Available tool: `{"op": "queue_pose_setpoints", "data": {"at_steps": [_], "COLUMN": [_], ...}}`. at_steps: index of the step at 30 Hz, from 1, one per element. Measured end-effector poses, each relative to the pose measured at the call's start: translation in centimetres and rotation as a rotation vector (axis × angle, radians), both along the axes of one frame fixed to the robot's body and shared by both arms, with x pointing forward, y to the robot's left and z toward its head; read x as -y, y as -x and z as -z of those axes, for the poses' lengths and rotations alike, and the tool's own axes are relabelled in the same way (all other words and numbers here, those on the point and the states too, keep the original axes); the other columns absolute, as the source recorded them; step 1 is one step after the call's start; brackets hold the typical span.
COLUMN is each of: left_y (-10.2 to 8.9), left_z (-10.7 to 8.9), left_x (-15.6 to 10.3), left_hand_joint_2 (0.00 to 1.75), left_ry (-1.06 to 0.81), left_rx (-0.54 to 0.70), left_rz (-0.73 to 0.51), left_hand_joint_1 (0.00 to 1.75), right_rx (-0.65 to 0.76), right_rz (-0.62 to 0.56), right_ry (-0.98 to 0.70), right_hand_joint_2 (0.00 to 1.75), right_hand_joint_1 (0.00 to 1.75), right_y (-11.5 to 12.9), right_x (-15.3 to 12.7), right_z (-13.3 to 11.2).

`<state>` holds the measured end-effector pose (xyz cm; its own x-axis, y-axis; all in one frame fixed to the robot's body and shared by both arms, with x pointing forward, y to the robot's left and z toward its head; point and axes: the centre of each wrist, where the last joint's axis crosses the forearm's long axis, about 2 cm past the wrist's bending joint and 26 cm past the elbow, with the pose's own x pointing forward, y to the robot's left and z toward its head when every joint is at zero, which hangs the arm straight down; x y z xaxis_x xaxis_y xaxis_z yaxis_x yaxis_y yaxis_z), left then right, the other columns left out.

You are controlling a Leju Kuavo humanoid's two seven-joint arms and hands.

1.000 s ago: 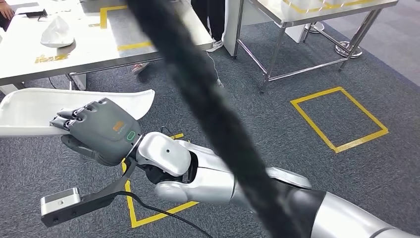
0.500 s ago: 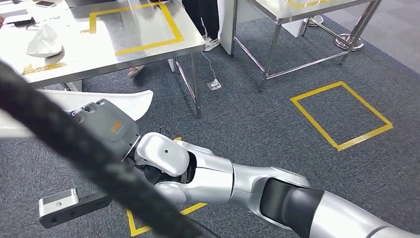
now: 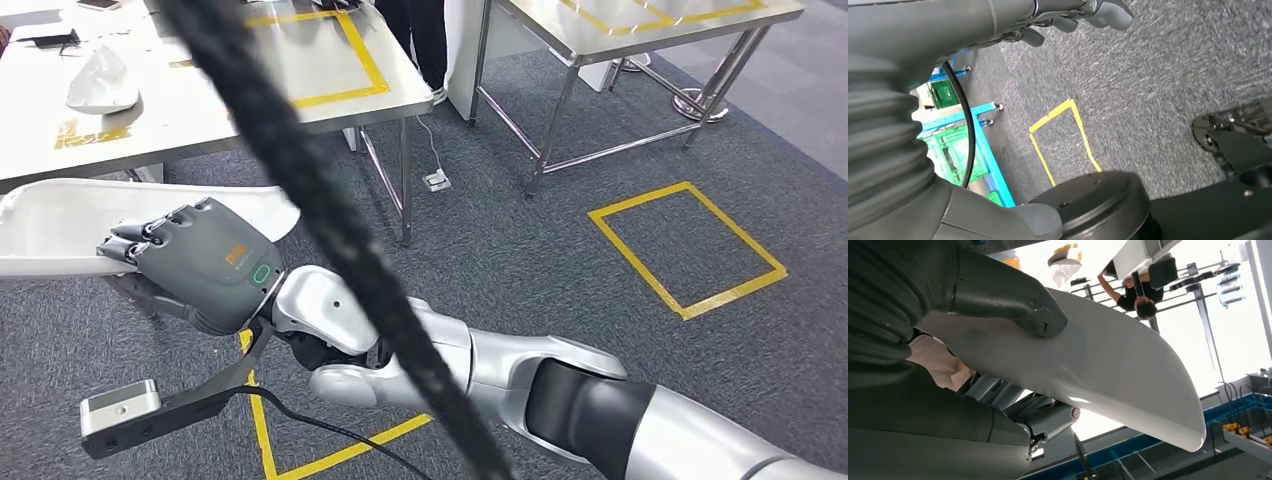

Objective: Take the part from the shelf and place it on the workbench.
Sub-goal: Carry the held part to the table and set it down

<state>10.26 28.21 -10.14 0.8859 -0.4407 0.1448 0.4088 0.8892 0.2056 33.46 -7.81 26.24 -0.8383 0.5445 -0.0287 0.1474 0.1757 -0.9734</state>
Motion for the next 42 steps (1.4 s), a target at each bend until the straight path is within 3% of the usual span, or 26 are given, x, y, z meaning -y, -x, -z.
{"op": "queue_pose_setpoints", "data": {"at_steps": [10, 42], "left_y": [0.1, 0.2], "left_z": [0.0, 0.0], "left_x": [0.5, 0.2], "left_hand_joint_2": [1.75, 1.75], "left_ry": [0.000, -0.001], "left_rx": [0.008, 0.013], "left_rz": [0.041, 0.046], "left_hand_joint_1": [0.00, 0.00], "right_rx": [0.008, -0.003], "right_rz": [0.050, 0.055], "right_ry": [0.004, -0.005], "right_hand_joint_2": [1.75, 1.75], "right_hand_joint_1": [1.75, 1.75], "right_y": [0.7, 1.9], "right_x": [0.0, -0.1], "right_z": [0.8, 1.1]}}
